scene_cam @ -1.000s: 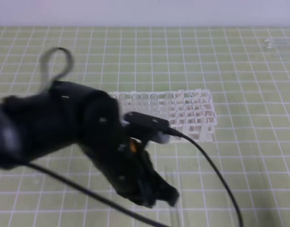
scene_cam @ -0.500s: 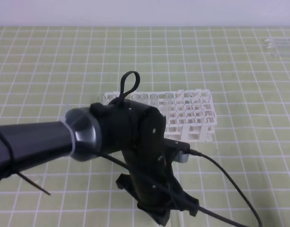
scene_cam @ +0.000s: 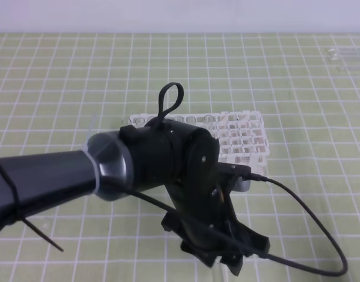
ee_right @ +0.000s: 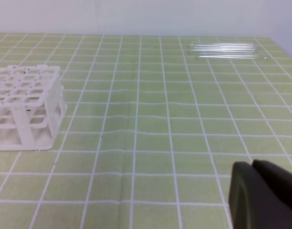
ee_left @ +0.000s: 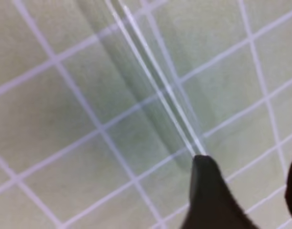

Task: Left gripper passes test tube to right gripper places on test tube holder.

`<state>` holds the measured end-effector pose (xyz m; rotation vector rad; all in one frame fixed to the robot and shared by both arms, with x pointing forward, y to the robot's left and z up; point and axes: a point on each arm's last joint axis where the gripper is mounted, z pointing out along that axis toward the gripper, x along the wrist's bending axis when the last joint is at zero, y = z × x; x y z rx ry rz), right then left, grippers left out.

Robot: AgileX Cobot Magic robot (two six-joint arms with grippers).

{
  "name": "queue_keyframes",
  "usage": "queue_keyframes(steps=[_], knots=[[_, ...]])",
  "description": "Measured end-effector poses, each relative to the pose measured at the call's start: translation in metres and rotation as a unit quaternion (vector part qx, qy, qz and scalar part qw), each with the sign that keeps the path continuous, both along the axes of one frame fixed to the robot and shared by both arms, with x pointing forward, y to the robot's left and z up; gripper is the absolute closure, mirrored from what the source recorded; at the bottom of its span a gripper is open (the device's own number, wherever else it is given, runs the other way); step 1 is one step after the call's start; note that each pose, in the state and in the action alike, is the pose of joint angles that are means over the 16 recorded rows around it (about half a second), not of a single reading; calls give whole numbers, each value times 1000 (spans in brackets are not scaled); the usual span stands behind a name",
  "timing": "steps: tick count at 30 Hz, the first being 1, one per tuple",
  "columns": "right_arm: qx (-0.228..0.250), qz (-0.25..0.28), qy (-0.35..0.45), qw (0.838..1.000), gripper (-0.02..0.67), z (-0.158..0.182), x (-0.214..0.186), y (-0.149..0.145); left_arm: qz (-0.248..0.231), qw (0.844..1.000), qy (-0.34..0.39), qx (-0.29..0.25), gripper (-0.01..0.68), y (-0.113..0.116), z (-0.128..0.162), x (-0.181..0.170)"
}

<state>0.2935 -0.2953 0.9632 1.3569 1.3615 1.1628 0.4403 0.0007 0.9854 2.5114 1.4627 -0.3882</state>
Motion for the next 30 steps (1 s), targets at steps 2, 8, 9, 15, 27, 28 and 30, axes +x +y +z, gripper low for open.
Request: queue_keyframes(steps=[2, 8, 9, 15, 27, 28, 30], knots=[[0, 0, 0, 1000, 651, 0, 0, 0, 5, 1000, 2, 7, 642, 0, -1, -1], [0, 0, 0, 1000, 651, 0, 0, 0, 22, 999, 10, 36, 632, -2, -12, -2], [0, 0, 0, 1000, 651, 0, 0, 0, 25, 999, 13, 40, 631, -2, -14, -2], [0, 0, 0, 1000, 651, 0, 0, 0, 41, 997, 28, 55, 630, -7, -27, -4], [0, 0, 0, 1000, 651, 0, 0, 0, 58, 995, 46, 70, 640, -12, -43, -6], [0, 0, 0, 1000, 651, 0, 0, 0, 58, 995, 47, 71, 642, -12, -44, -6], [0, 0, 0, 1000, 651, 0, 0, 0, 58, 995, 47, 72, 647, -12, -44, -6]])
